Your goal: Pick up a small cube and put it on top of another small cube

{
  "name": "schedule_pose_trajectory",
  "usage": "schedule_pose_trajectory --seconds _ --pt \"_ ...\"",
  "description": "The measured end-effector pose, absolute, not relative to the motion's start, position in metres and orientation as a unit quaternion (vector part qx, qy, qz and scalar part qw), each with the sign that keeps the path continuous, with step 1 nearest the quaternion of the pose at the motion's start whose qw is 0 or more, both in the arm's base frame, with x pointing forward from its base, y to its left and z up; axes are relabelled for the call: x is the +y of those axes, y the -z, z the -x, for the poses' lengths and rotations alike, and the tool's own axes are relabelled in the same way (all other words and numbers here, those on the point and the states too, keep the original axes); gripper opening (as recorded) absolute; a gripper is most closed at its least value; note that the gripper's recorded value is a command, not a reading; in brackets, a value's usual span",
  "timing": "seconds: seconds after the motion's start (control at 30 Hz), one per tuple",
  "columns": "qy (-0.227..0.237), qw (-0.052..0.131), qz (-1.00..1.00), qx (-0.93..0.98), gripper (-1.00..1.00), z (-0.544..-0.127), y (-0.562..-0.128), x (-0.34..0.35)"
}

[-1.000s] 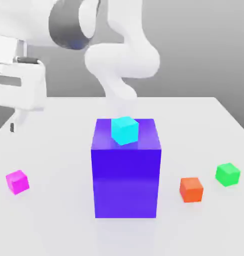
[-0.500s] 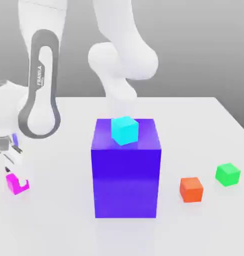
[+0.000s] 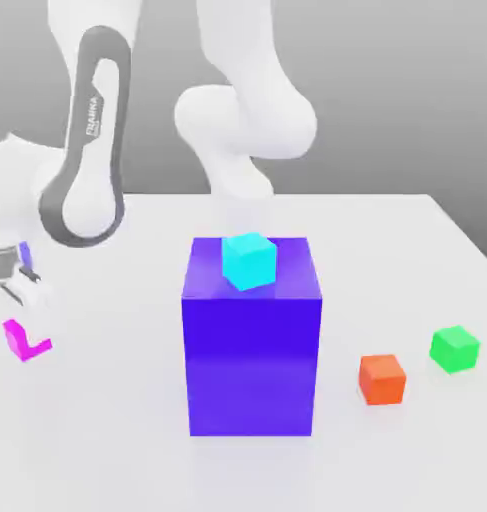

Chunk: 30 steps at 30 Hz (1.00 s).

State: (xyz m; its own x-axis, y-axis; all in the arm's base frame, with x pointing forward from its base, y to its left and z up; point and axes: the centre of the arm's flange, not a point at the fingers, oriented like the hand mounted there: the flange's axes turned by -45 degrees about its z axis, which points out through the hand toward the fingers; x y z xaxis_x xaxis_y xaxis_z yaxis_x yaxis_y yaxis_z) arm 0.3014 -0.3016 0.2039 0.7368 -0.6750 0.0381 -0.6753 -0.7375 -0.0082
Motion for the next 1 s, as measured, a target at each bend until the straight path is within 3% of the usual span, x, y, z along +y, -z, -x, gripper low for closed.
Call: schedule_pose_trajectory --seconds 0.27,0.5,0.73,0.93,1.0 --pt "-0.047 -0.016 -0.945 -0.324 -1.00 -0.418 -0.231 -0.158" --pt "-0.060 -0.045 -0.954 -0.291 -1.00 -0.462 -0.257 0.005" --pt "-0.058 -0.080 -0.959 -0.267 -1.00 -0.444 -0.282 0.169" --pt "-0.042 -0.106 -0.961 -0.252 -1.00 -0.381 -0.302 0.296" --pt "-0.032 -0.105 -0.963 -0.246 -1.00 -0.349 -0.302 0.329"
